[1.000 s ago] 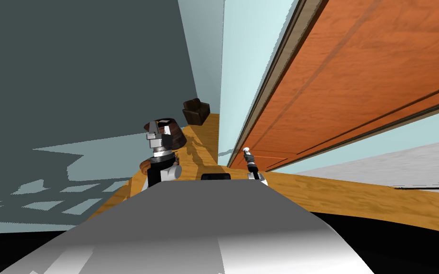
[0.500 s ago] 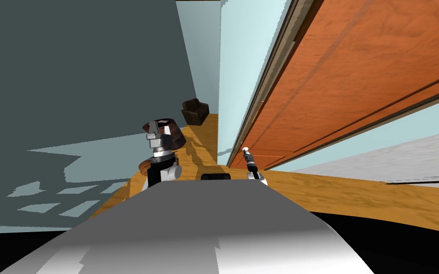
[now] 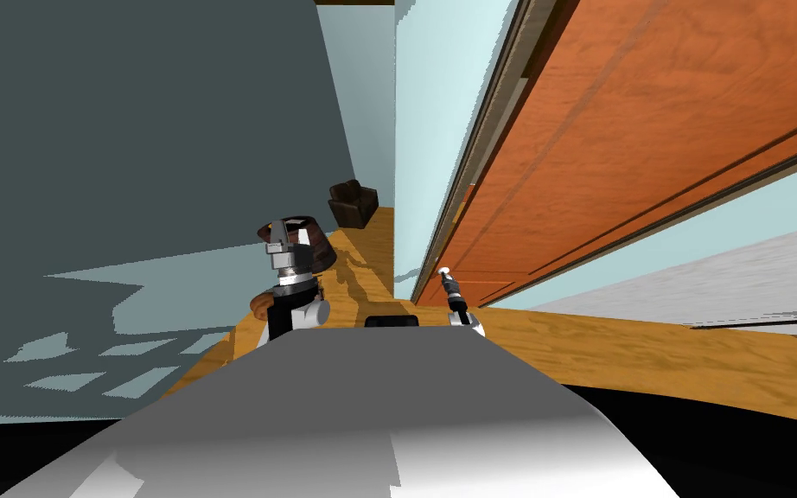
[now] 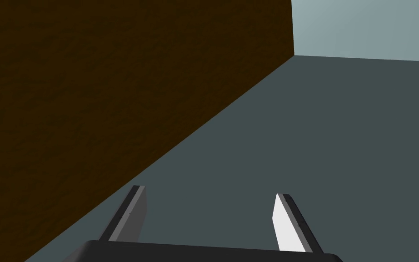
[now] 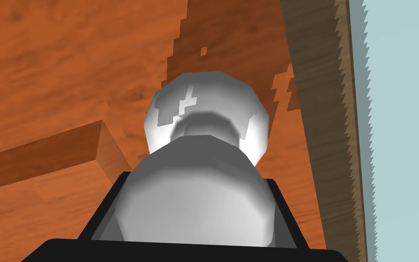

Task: Pull the door open

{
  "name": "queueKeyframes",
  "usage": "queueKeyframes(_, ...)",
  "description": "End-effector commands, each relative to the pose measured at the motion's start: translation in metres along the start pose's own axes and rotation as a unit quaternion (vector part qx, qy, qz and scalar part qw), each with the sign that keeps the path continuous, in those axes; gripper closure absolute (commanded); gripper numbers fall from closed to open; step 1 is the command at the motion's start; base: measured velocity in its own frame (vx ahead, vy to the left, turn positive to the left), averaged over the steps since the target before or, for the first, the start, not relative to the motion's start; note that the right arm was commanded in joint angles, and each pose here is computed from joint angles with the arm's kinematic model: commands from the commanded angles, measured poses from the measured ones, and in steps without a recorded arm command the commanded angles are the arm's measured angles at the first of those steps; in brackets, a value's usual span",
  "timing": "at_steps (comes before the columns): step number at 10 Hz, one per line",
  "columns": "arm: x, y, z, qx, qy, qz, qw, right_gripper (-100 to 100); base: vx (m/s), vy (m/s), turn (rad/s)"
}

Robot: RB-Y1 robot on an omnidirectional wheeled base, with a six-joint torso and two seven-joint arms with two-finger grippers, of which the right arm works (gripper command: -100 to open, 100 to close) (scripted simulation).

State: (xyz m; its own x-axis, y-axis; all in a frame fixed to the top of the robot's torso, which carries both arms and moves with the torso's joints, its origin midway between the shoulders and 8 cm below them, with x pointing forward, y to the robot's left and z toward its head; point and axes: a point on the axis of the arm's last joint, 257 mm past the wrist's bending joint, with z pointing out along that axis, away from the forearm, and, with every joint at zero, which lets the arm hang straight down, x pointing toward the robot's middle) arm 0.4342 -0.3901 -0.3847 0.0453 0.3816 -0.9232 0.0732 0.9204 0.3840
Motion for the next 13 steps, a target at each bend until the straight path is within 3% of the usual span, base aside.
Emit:
queueKeyframes(1, 0.010, 0.010, -0.0022, -0.007, 0.008, 0.030, 0.9995, 100, -0.019, -0.001, -0.030)
queueKeyframes(8, 0.014, 0.020, 0.0007, -0.016, 0.013, 0.098, 0.9950, 100, -0.024, -0.005, -0.025)
queueKeyframes(11, 0.016, 0.025, 0.0021, -0.021, 0.016, 0.135, 0.9905, 100, -0.022, -0.003, -0.019)
queueKeyframes(12, 0.016, 0.025, 0.0021, -0.021, 0.016, 0.136, 0.9904, 100, -0.012, 0.004, -0.004)
queueKeyframes(13, 0.017, 0.027, 0.0028, -0.023, 0.018, 0.154, 0.9876, 100, -0.021, -0.004, -0.029)
